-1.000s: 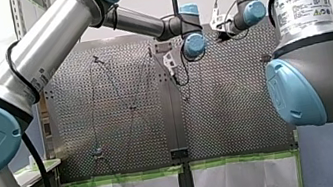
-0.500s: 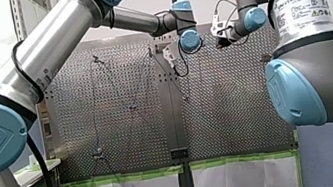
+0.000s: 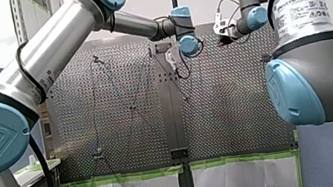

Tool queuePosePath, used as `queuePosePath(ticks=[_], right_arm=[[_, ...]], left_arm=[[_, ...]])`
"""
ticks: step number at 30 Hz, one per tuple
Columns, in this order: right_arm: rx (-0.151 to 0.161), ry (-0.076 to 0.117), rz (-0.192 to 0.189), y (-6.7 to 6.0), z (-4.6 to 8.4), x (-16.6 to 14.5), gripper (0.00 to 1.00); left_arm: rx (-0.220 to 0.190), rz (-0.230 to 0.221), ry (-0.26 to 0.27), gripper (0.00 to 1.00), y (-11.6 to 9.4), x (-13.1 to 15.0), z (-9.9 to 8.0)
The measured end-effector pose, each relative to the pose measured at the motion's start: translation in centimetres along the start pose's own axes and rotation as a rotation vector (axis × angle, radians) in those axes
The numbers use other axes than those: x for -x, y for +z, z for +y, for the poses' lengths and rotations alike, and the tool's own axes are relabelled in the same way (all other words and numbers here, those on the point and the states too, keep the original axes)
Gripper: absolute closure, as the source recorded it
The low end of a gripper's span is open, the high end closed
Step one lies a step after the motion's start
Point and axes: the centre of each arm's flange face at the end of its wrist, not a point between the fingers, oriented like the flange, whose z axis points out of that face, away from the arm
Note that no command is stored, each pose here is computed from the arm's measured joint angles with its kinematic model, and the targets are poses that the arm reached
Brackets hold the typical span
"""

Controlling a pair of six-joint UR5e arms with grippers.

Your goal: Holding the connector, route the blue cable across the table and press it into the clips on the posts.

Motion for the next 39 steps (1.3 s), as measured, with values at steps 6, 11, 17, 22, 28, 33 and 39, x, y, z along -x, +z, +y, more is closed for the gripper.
queuePosePath(ticks=[6, 11, 17, 22, 28, 33, 39], right_arm=[[0.003, 0.001, 0.002, 0.5, 1.1, -0.2, 1.00], [-0.011, -0.004, 0.010, 0.8, 1.1, -0.7, 1.00], [-0.005, 0.001, -0.001, 0.6, 0.6, 0.0, 1.00], [-0.005, 0.001, -0.001, 0.6, 0.6, 0.0, 1.00], [-0.005, 0.001, -0.001, 0.6, 0.6, 0.0, 1.00], [-0.005, 0.001, -0.001, 0.6, 0.6, 0.0, 1.00], [-0.004, 0.001, 0.000, 0.6, 0.7, 0.0, 1.00]], left_arm=[[-0.035, -0.018, -0.010, 1.00, 0.8, 0.0, 0.3], [-0.037, -0.023, -0.010, 1.00, 1.2, 0.2, 0.6], [-0.034, -0.030, -0.008, 1.00, 1.6, 0.3, 1.1], [-0.030, -0.034, -0.008, 1.00, 1.8, 0.4, 1.4], [-0.023, -0.036, -0.003, 1.00, 2.1, 0.5, 1.7], [-0.003, -0.038, 0.005, 0.65, 2.2, 0.6, 2.1], [0.024, -0.058, 0.024, 0.15, 2.3, 0.6, 2.4]])
